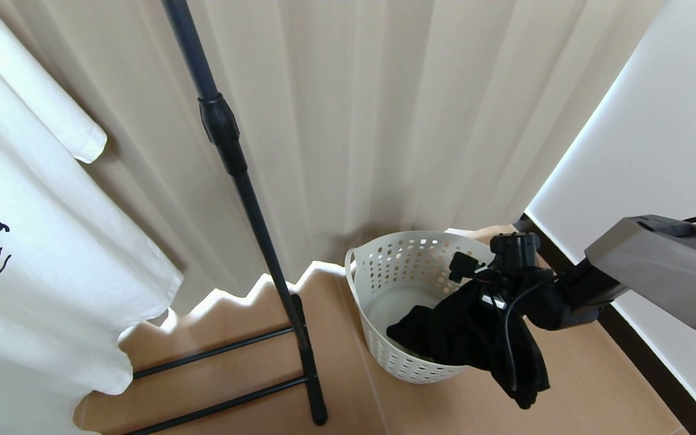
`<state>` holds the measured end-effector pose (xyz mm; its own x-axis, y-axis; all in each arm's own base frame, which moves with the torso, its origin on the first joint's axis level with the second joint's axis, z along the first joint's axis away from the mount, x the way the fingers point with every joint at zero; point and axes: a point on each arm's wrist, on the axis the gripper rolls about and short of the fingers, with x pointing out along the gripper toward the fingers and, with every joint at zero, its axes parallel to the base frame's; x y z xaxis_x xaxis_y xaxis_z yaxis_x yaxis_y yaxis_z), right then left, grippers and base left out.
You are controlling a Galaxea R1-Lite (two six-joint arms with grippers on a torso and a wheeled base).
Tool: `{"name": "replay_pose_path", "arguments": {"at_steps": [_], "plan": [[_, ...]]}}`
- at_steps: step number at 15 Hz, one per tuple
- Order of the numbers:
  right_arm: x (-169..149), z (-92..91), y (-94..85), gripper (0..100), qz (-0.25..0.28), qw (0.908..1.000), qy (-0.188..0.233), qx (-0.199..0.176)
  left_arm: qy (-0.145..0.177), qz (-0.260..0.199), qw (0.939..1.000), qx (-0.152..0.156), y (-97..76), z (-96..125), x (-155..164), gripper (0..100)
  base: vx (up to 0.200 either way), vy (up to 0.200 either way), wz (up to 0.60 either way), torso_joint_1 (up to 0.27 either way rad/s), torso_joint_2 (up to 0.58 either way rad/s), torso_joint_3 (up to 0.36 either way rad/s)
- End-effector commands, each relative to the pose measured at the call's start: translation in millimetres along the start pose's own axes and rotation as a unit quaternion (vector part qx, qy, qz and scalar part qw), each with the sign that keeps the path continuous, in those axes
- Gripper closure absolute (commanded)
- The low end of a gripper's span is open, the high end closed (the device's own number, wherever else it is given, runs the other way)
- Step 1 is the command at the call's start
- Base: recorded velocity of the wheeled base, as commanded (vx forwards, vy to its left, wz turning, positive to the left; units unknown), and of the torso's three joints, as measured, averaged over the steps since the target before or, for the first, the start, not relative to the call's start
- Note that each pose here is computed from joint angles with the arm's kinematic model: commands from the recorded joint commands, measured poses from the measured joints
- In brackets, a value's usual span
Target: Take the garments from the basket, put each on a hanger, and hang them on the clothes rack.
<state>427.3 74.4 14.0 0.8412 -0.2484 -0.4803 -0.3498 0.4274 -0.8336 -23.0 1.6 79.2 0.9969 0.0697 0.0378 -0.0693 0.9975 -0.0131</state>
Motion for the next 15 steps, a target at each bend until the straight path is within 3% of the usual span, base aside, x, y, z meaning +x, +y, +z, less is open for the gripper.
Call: {"name": "replay_pose_path", "arguments": {"at_steps": [1,15], "plan": [[8,-2.2,7.5,0,0.005,1.0000,0.005,-0.001,0.001,0.000,1.0000,0.000,0.0,0,0,0,0.000,0.000,0.00,0.000,0.00,0.000],[26,-5.6,9.8,0,-0.009,0.9999,0.004,0.011,0.001,0.000,1.0000,0.000,0.0,0,0,0,0.000,0.000,0.00,0.000,0.00,0.000]]}}
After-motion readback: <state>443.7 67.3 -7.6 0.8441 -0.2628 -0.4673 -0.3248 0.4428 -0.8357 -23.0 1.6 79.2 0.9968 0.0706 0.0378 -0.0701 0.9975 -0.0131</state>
